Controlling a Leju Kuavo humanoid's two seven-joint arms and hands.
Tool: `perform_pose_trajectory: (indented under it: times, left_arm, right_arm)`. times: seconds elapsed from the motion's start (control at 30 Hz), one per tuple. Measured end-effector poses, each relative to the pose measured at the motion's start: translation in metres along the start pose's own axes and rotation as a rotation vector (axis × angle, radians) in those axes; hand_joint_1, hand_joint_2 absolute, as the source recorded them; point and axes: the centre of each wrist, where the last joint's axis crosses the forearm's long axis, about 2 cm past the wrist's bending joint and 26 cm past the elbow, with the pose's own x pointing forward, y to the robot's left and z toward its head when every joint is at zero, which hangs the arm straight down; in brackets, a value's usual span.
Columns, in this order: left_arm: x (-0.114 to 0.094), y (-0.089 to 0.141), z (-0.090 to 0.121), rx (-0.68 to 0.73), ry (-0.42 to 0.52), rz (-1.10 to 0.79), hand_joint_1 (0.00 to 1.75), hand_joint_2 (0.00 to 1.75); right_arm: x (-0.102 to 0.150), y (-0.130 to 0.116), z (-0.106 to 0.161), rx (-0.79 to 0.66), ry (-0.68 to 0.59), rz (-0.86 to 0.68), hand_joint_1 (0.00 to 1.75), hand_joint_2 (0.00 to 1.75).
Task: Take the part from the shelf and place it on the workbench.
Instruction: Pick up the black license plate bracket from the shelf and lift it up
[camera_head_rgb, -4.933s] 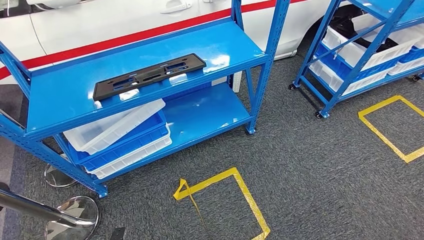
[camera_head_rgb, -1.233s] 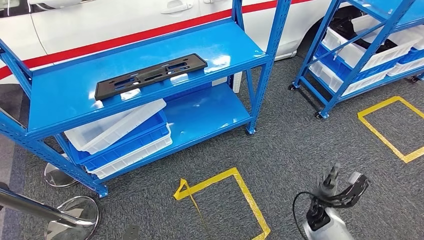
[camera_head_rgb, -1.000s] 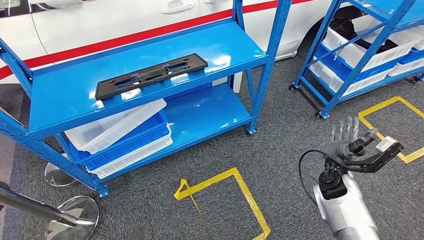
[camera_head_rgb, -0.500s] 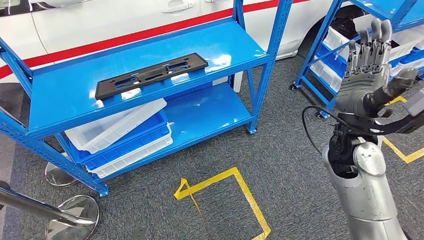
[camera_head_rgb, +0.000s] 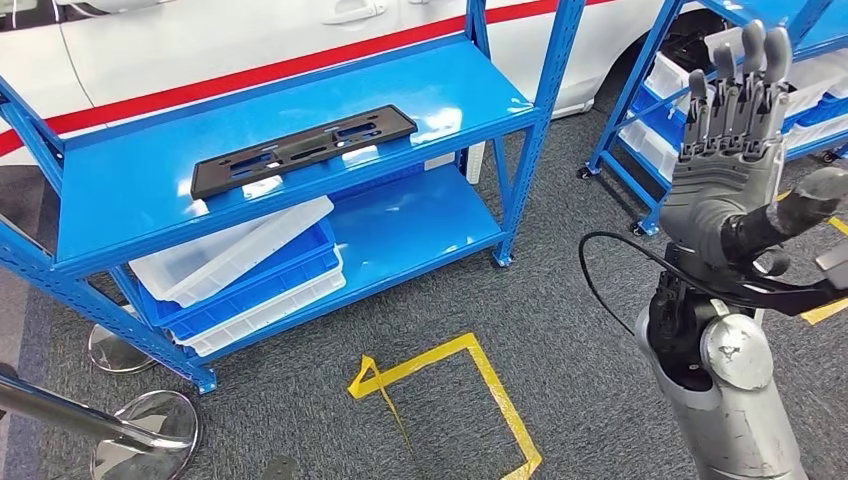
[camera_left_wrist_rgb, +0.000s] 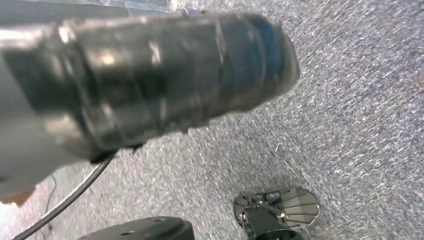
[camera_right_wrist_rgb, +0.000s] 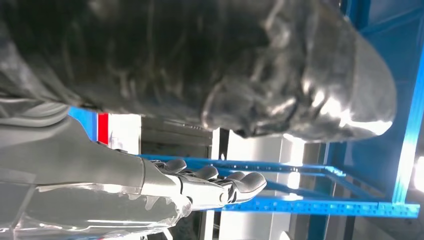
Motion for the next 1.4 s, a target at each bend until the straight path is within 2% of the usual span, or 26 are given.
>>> perform_pose_trajectory:
  times: [0.6, 1.4]
  left_arm:
    - [0.005, -0.003, 0.000, -0.023, -0.042, -0.068, 0.00, 0.00]
    - [0.001, -0.003, 0.001, -0.025, -0.038, -0.084, 0.00, 0.00]
  right_arm:
    - [-0.003, 0.018, 0.005, 0.064, 0.022, -0.036, 0.00, 0.00]
    - [-0.006, 0.023, 0.008, 0.079, 0.038, -0.048, 0.00, 0.00]
